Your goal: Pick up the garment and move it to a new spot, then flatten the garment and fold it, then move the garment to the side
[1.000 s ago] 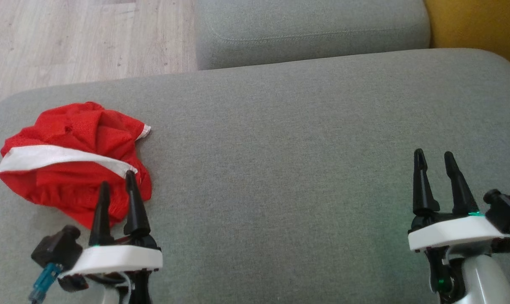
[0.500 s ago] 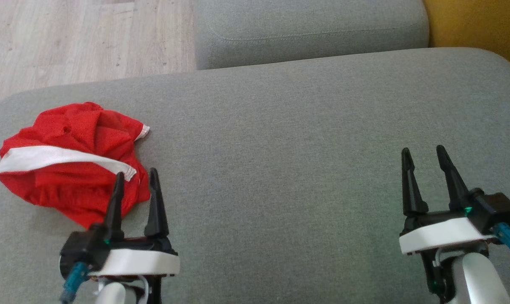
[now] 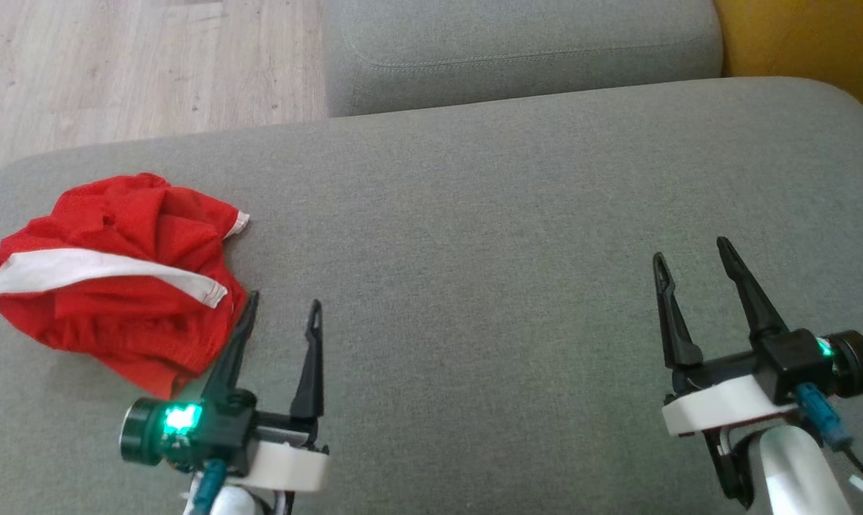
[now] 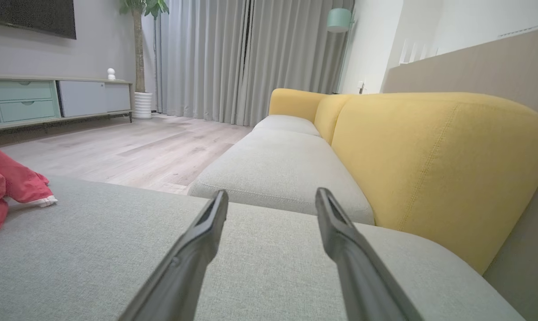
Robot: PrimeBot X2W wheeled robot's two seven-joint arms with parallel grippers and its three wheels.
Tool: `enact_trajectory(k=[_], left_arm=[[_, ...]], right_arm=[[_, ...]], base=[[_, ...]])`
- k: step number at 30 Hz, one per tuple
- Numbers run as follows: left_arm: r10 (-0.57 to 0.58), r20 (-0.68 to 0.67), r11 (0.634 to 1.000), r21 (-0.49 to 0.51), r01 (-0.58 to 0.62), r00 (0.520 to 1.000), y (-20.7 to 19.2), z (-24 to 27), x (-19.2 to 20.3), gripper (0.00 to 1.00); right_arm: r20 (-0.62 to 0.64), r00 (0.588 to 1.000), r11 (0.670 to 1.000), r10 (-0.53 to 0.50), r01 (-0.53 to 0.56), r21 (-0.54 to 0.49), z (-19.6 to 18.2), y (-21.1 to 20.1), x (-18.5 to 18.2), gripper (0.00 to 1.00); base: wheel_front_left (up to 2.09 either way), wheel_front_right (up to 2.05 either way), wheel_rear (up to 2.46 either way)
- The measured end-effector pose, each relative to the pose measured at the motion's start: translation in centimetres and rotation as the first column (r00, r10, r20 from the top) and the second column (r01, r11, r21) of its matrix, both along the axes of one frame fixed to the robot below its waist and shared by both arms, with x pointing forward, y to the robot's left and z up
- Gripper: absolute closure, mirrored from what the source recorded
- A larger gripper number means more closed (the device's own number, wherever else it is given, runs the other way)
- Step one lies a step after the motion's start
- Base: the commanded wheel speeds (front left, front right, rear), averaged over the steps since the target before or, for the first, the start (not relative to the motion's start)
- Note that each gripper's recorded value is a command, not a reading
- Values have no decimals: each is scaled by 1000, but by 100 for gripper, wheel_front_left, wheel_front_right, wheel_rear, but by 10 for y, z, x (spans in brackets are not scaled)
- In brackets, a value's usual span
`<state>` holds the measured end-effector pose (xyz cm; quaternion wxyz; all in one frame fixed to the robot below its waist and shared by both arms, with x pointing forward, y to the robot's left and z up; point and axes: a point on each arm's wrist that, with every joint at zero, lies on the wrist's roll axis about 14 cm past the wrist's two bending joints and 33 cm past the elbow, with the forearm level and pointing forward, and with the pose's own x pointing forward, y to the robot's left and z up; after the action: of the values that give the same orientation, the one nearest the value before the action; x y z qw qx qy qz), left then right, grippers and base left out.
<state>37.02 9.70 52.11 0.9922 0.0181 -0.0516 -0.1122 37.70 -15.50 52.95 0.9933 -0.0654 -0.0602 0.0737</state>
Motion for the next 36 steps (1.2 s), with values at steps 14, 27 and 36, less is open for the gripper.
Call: enact_trajectory(k=[14, 27, 36], left_arm=[[37, 75, 985, -171, -24, 996, 7, 30, 4, 0], [5, -32, 984, -178, -11, 999, 6, -5, -5, 0], [18, -30, 984, -179, -23, 999, 10, -5, -5, 0]], right_arm=[[1, 1000, 982, -31, 30, 187, -2, -11, 0, 0], [-74, 997, 959, -16, 36, 279, -25, -5, -6, 0], [-77, 997, 960, -2, 23, 279, -26, 0, -5, 0]], base=[[0, 0, 0], [0, 0, 0], [0, 0, 0]])
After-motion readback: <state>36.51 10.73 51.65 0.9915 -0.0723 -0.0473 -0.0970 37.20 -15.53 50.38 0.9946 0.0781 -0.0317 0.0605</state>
